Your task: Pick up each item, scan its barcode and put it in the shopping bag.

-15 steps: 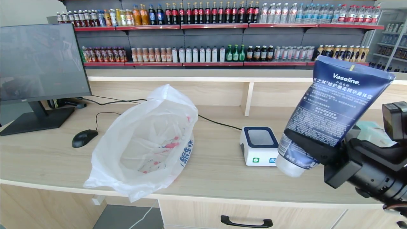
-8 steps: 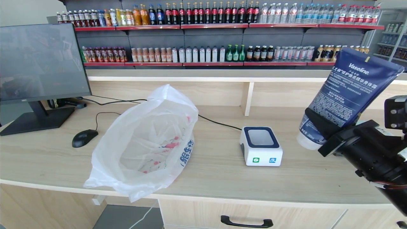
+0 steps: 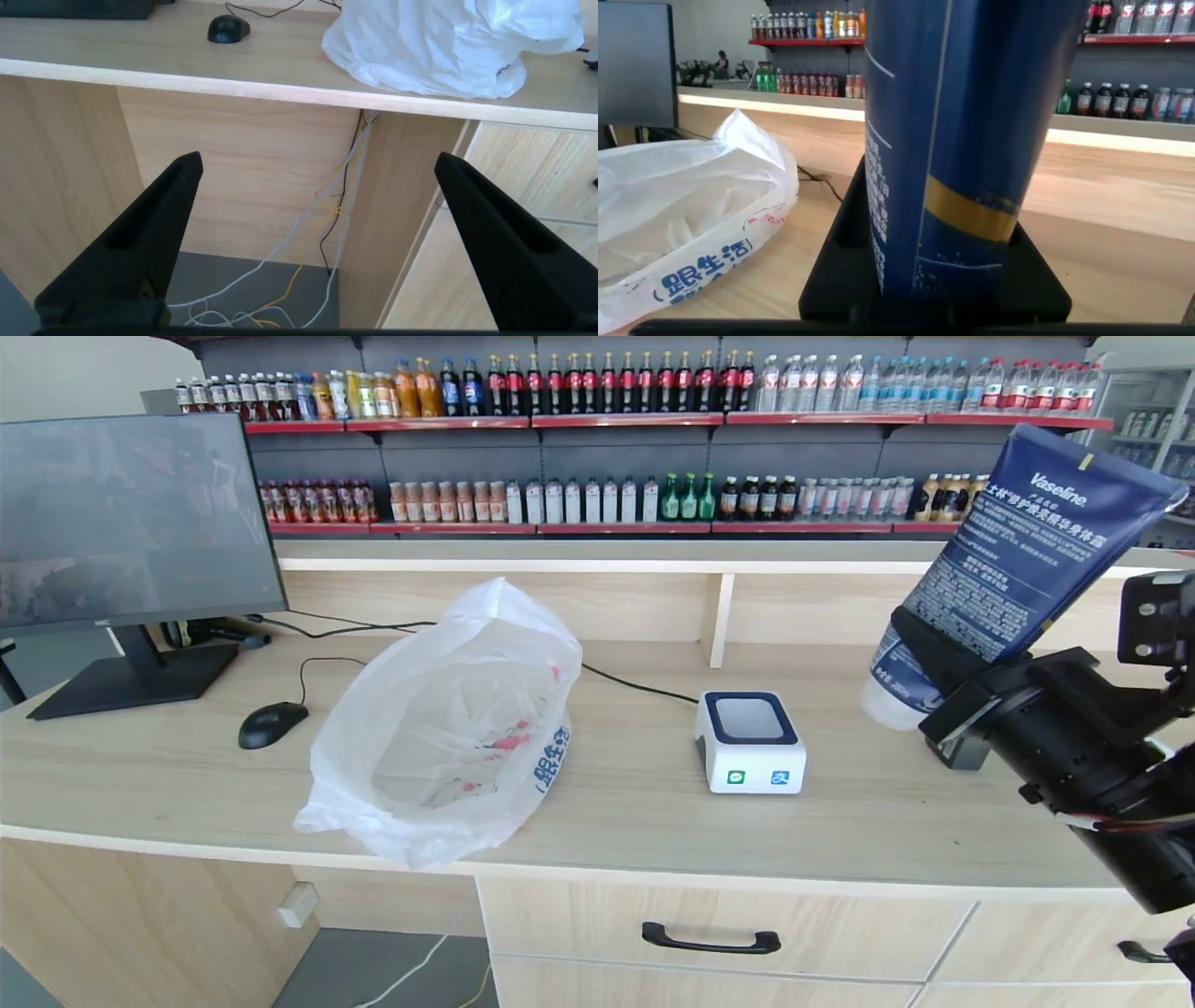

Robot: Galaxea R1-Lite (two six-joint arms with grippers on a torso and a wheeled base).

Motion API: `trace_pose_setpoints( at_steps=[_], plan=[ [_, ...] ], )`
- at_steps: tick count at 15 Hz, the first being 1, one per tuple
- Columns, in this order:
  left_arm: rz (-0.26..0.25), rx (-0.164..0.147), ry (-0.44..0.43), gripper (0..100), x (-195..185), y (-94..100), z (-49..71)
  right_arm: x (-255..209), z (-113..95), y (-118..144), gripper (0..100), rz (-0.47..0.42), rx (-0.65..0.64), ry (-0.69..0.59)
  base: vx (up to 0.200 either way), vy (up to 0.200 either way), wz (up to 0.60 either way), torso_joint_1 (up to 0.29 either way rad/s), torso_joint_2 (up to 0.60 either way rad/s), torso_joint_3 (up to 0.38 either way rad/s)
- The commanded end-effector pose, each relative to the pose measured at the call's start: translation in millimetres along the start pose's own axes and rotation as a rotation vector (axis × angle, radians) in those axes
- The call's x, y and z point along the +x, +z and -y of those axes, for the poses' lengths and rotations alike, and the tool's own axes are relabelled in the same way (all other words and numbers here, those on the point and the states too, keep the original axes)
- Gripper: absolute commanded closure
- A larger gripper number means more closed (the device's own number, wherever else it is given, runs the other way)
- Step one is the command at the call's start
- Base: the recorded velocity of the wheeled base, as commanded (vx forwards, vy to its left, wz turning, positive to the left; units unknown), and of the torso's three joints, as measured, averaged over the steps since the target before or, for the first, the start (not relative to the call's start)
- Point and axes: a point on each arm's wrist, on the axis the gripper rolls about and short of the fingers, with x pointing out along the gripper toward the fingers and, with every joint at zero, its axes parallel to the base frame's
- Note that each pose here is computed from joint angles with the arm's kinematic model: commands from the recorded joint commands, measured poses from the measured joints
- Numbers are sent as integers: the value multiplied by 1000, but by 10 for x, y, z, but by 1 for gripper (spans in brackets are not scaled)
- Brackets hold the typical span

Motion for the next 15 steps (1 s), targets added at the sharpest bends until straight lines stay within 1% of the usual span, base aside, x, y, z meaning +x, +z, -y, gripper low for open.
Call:
trace_pose_setpoints(
  at_steps=[1,4,7,9,10,11,13,15],
  plan=[
    [0,0,0,0,0,-1,0,7,8,-37,100,-16,0,-3,0,0,0,0,0,0],
    [-2,-2,0,0,1,-5,0,-26,33,-81,100,-39,-2,-13,0,200,0,11,6,-1],
    [0,0,0,0,0,-1,0,-9,40,-89,100,-40,-3,-16,0,200,0,17,10,1],
    [0,-5,0,0,0,-1,0,16,48,-65,100,-26,7,-19,0,200,0,0,-2,2],
    [0,-15,0,0,0,-1,0,2,51,-78,100,-33,8,-21,0,200,0,2,2,-2],
    [2,-15,2,0,0,1,0,1,59,-86,100,-37,5,-25,0,200,0,2,-2,12],
    [0,-11,0,0,1,-4,0,18,175,-62,100,-24,-19,-70,0,200,0,7,2,5],
    [0,-11,0,0,1,-4,0,-10,251,-78,100,-35,-26,-100,0,0,0,0,0,0]
  ],
)
